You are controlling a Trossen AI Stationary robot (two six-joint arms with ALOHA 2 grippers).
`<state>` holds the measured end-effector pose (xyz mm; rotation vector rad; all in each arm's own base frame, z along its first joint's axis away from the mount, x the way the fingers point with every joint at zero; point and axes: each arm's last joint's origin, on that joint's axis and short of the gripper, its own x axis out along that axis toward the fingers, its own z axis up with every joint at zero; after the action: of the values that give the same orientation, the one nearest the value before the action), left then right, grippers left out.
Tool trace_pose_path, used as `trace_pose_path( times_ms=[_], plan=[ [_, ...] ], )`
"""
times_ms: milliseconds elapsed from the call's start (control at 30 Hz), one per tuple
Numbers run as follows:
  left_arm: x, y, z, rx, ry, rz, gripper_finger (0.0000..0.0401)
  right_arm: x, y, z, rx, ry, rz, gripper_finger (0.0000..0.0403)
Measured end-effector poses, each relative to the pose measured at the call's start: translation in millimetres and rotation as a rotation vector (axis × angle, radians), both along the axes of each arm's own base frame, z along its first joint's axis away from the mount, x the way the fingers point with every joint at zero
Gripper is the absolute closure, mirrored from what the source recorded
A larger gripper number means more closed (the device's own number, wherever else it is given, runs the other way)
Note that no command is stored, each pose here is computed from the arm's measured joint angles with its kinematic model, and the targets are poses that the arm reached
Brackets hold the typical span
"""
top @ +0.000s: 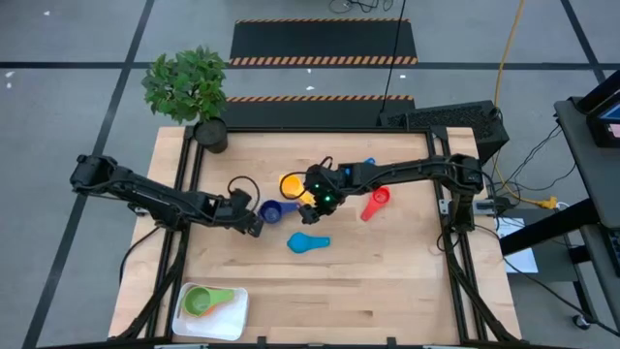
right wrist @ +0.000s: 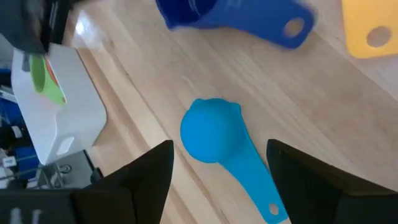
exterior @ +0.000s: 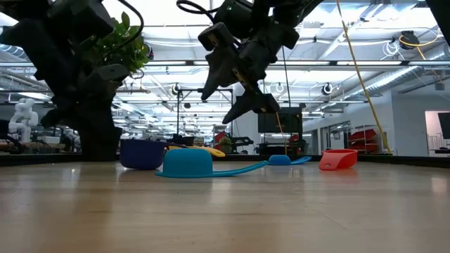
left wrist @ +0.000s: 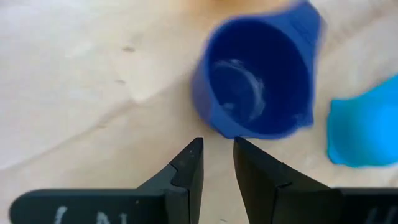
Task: Nest measuring cups in basket
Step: Stack the dark blue measuring cup on top of the green measuring cup in the white bin
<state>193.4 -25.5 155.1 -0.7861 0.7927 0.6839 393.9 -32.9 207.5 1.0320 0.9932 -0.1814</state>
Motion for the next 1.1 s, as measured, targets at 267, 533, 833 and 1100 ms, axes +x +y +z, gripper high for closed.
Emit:
trace_pose_path(
  times_ms=[267,533,833,1100],
  plan=[
    [-2,11,11,0.016,-0.070,0.078,0.0311,0,-5,0,-0.015,-0.015,0.015,0.0151],
    [-3,12,17,-0.005,-0.117,0.092,0.0311,11,-7,-6,0.004,-0.069,-0.028,0.0150],
    [-3,9,17,-0.060,-0.110,0.052,0.0311,27,-2,-29,0.073,-0.099,-0.060,0.0150],
    [-3,9,16,-0.062,-0.089,-0.003,0.0311,27,-8,-29,-0.004,-0.139,-0.041,0.0150]
  ],
)
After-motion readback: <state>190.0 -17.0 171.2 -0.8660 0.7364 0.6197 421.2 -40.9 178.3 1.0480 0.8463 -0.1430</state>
